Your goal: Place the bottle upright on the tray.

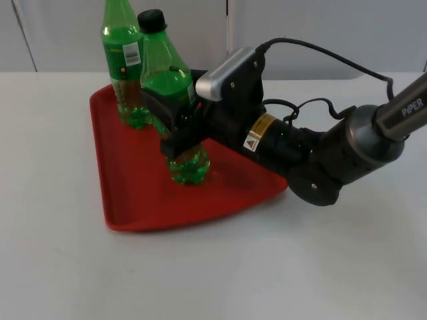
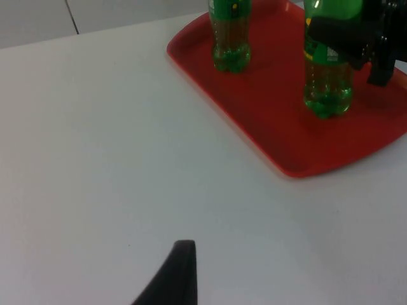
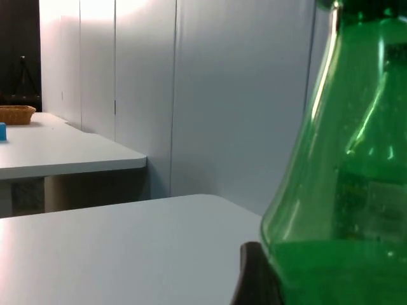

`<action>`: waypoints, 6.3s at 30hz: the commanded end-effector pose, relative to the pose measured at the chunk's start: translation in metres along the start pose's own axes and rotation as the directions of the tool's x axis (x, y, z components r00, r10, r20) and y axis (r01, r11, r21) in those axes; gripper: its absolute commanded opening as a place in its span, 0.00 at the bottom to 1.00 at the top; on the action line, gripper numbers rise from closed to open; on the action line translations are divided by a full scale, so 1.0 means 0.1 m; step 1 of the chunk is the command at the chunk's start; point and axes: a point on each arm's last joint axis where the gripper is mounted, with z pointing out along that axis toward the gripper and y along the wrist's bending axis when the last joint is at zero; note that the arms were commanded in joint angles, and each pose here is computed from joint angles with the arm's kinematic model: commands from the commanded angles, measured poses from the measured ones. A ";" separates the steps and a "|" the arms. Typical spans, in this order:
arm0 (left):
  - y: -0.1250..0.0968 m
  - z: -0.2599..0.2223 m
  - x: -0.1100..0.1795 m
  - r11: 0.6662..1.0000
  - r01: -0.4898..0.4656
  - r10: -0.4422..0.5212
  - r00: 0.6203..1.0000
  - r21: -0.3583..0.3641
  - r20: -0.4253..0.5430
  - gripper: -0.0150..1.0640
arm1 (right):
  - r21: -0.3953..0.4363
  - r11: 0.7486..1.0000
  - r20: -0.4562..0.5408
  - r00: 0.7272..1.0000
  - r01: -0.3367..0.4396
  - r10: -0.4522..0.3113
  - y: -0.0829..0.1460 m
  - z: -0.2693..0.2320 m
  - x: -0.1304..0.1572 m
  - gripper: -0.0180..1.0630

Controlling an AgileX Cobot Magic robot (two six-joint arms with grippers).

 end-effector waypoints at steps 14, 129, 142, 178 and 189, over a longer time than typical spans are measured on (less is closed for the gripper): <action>0.00 0.01 0.01 1.000 0.004 -0.004 1.000 -0.001 0.003 0.99 | 0.025 0.999 -0.064 0.997 0.045 -0.043 0.05 -0.22 0.13 0.50; 0.00 0.01 0.01 1.000 0.003 -0.003 1.000 -0.003 0.003 0.99 | 0.131 0.945 -0.633 0.708 -0.299 0.312 0.90 -2.38 -3.48 0.80; 0.00 0.01 0.01 1.000 0.003 -0.003 1.000 -0.003 0.003 0.99 | 0.007 0.979 -0.544 0.821 -0.202 0.173 1.03 -3.01 -3.88 0.80; 0.00 0.01 0.01 1.000 0.003 -0.003 1.000 -0.003 0.003 0.99 | 0.100 0.995 -0.488 0.872 0.029 0.024 1.17 -4.25 -3.41 0.80; 0.00 0.01 0.01 1.000 0.003 -0.003 1.000 -0.003 0.003 0.99 | 0.100 0.995 -0.532 0.846 0.011 0.044 1.21 -4.38 -3.31 0.80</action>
